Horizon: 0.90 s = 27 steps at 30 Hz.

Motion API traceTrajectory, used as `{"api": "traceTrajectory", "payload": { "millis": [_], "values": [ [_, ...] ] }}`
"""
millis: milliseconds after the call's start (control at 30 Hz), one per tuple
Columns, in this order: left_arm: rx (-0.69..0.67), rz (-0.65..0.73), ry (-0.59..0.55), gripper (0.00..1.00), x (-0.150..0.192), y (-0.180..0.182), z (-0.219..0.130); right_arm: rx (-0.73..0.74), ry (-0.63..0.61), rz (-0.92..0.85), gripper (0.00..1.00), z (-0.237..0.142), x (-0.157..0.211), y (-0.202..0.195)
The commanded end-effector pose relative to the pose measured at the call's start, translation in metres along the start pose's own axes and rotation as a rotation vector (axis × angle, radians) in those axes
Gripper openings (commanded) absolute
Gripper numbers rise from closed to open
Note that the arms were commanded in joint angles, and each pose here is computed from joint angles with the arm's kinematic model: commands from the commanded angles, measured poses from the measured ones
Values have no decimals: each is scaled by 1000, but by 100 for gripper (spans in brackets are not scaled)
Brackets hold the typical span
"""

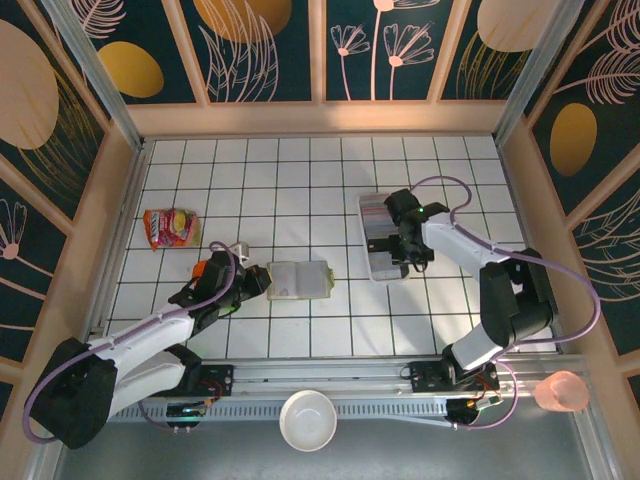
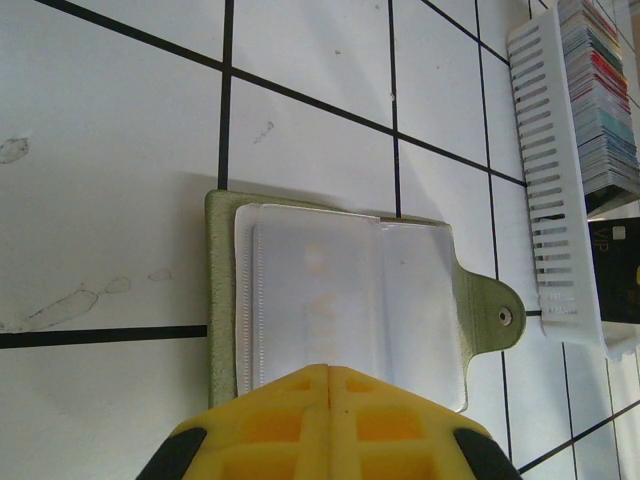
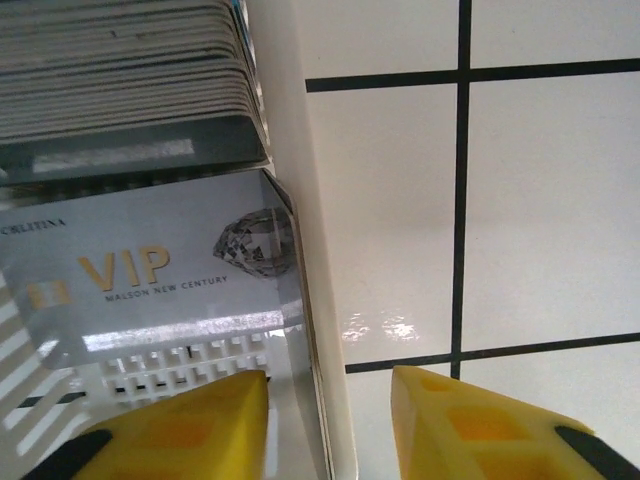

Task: Put the credit cards into the card holder

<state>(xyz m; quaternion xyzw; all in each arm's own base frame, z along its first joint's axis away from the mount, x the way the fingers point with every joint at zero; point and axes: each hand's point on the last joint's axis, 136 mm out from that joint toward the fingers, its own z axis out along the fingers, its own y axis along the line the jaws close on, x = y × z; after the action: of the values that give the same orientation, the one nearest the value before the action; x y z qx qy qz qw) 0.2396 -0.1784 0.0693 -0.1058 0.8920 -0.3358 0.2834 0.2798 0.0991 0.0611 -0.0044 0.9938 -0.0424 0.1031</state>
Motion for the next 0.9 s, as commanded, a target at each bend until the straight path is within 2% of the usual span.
{"api": "traceTrajectory", "payload": {
  "millis": [0,33,200,367,867],
  "values": [
    [21,-10,-19,0,-4,-3,-2,63,-3,-5,44,2,-2,-5],
    [22,-9,-20,0,-4,-3,-2,65,-2,-8,47,3,-1,-4],
    [22,-10,-20,0,-4,-3,-2,72,3,-15,49,12,-2,-3],
    [21,-9,-19,0,-4,-3,-2,110,1,-35,48,16,-6,-5],
    [25,-10,-17,0,-2,-2,-2,137,-56,-43,27,-8,-16,-8]
  ]
}}
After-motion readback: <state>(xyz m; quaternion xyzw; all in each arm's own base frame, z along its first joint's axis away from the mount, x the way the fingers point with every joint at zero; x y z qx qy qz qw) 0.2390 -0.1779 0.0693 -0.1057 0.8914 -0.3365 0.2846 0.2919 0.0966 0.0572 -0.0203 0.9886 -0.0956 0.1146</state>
